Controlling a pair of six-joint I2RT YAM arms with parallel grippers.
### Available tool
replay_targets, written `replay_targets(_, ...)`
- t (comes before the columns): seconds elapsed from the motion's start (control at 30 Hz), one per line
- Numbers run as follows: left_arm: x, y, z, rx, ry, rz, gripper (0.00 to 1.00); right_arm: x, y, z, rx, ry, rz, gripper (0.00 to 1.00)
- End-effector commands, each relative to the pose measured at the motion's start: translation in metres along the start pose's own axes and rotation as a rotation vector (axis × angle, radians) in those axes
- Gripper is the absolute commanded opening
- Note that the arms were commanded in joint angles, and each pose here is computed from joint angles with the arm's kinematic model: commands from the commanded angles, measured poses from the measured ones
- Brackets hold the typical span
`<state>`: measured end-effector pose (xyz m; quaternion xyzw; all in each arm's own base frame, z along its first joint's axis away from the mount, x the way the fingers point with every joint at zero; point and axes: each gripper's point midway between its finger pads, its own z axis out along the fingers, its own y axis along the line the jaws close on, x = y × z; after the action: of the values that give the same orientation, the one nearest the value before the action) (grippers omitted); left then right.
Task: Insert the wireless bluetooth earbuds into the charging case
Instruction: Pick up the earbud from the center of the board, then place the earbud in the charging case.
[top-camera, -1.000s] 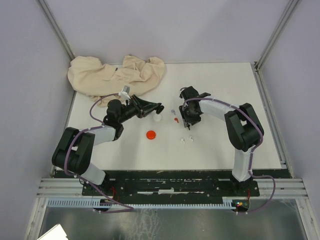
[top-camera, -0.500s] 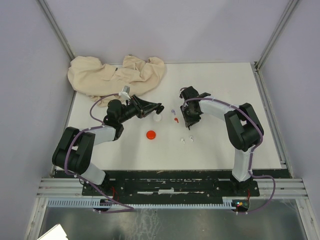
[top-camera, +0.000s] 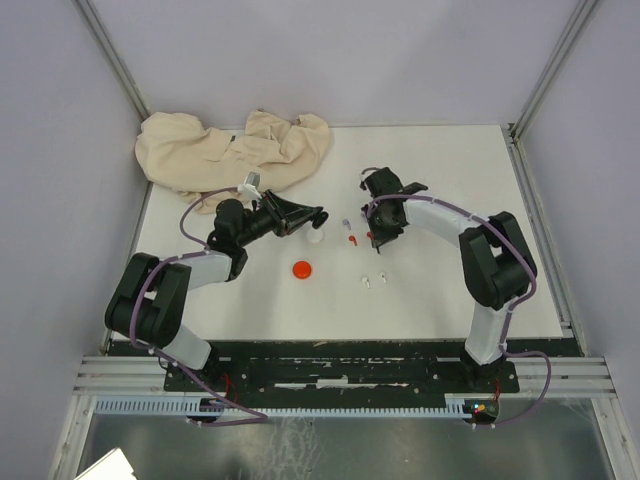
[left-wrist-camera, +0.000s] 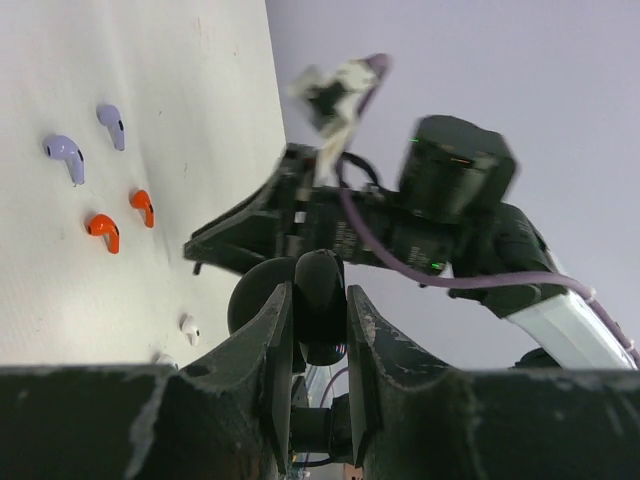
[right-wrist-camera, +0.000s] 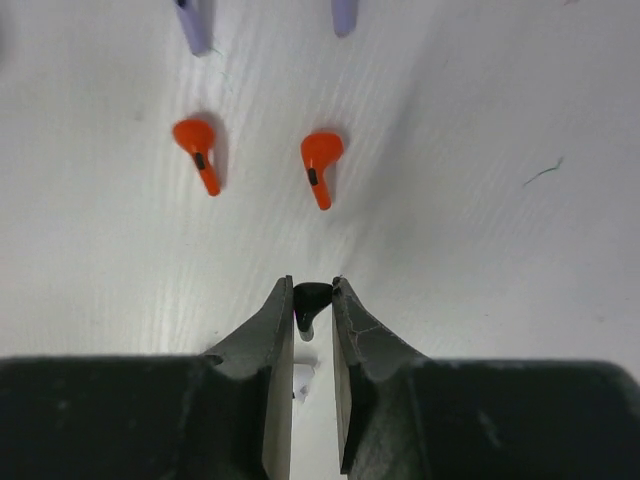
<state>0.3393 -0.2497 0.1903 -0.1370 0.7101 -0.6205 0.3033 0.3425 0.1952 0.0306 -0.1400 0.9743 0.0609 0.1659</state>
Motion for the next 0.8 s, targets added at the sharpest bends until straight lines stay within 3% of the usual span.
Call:
replay_targets(0.0,-0.003,-0.014,0.003,0.066,0.011,0.051,0.03,-0.065,0.010,-0.078,-0.062,-0.345,-0.028,0.02)
replay_targets(0.3,0.005,-0.027,0.001,0.129,0.050,0.023,0.03,-0.106,0.050,-0.184,-0.339,-0.904,-0.076,0.01)
replay_targets(0.53,0.009,-0.031,0.002,0.134,0.063,0.011,0.03,-0.107,0.075,-0.207,-0.451,-1.070,-0.175,0.01)
replay_targets(0.77,0.013,-0.030,0.006,0.127,0.053,-0.005,0.03,-0.103,0.105,-0.210,-0.452,-1.217,-0.348,0.01)
